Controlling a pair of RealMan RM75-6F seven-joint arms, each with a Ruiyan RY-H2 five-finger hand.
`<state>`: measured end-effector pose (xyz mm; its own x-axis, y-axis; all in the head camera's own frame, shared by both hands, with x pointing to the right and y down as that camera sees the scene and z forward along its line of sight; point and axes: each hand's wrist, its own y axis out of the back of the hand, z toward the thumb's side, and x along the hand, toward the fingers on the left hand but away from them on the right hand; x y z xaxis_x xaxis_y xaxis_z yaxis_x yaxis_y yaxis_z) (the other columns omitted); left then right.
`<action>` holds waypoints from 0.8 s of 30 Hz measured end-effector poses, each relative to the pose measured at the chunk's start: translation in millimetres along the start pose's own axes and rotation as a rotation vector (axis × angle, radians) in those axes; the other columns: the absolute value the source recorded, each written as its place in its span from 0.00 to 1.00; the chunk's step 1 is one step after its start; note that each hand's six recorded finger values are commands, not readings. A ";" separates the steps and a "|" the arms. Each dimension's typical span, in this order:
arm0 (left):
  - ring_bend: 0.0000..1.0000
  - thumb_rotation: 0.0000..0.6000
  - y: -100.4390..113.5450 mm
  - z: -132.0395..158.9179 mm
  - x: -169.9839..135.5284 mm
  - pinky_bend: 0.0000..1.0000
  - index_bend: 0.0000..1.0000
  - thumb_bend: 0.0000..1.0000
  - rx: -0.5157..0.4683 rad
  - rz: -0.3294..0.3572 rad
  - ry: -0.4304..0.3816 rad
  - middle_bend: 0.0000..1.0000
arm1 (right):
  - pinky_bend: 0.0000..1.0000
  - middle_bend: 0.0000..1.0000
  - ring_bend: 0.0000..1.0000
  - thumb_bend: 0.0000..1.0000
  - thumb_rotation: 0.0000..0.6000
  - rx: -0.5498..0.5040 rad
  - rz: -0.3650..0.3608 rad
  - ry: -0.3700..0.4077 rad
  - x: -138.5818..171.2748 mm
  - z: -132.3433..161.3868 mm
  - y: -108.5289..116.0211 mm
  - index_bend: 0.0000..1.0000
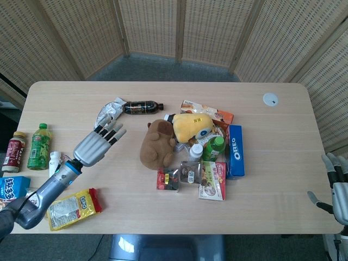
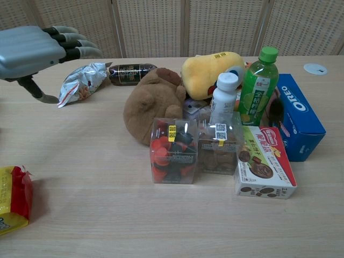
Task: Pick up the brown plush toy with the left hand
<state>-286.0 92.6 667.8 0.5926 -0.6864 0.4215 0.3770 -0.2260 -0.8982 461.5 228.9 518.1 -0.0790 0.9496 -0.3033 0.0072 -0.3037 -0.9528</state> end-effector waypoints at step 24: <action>0.00 0.81 -19.4 69.1 95.6 0.00 0.00 0.00 -0.229 -0.019 -0.138 0.00 | 0.00 0.00 0.00 0.20 0.98 0.023 -0.024 -0.058 12.0 -14.8 14.1 0.00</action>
<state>-187.5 79.1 734.1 0.6842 -0.5833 0.4379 0.2277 -0.3995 -0.8880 475.4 237.1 500.8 -0.1362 0.9509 -0.2780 -0.0180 -0.2829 -0.9590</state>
